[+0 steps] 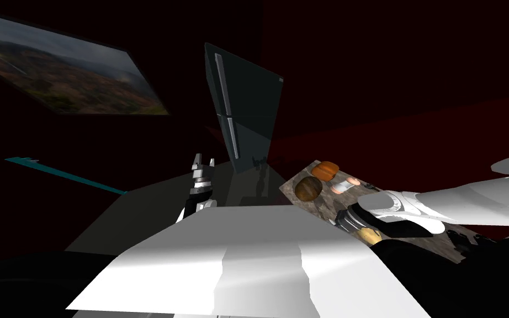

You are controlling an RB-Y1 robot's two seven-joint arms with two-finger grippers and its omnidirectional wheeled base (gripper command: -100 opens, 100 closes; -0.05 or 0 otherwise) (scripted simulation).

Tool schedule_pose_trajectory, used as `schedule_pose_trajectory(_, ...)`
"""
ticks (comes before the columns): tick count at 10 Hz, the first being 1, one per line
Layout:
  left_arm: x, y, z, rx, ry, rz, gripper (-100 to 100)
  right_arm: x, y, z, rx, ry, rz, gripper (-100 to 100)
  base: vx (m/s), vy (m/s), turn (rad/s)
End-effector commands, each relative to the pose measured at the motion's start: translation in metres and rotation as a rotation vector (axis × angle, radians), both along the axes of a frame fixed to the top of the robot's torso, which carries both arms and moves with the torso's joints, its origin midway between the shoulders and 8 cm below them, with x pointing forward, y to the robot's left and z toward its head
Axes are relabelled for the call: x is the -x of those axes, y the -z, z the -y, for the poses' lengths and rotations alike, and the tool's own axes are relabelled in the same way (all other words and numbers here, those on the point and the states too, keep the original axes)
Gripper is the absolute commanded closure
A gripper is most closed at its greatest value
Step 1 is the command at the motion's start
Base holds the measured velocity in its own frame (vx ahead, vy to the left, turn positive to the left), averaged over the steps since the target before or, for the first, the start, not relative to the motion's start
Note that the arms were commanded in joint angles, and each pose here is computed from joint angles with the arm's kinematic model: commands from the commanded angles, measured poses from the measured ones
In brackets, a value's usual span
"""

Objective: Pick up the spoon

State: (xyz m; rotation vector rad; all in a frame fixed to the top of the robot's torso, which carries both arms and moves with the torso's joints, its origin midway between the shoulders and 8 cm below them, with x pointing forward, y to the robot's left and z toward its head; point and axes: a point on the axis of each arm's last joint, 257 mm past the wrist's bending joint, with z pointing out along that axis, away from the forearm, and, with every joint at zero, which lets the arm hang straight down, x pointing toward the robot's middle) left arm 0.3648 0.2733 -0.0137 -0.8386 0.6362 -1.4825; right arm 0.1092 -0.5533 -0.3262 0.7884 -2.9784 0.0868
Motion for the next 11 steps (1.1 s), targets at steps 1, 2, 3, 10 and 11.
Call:
schedule_pose_trajectory(1,0.000,0.000,0.000,0.000,0.000,0.000,0,0.022,0.003,-0.004,-0.007,0.017,-0.041,-100,-0.026,-0.091,0.248)
schedule_pose_trajectory(2,0.000,0.000,0.000,0.000,0.000,0.000,0,0.026,0.004,-0.005,-0.009,0.021,-0.048,-100,-0.040,-0.085,0.119)
schedule_pose_trajectory(3,0.000,0.000,0.000,0.000,0.000,0.000,0,0.023,0.004,-0.006,-0.007,0.017,-0.040,-100,-0.019,-0.035,0.014)
schedule_pose_trajectory(10,0.000,0.000,0.000,0.000,0.000,0.000,0,0.082,0.023,-0.001,-0.012,0.077,-0.042,-100,0.033,0.001,0.086)
schedule_pose_trajectory(11,0.000,0.000,0.000,0.000,0.000,0.000,0,0.091,0.025,-0.001,-0.012,0.086,-0.043,-100,0.029,0.001,0.091)
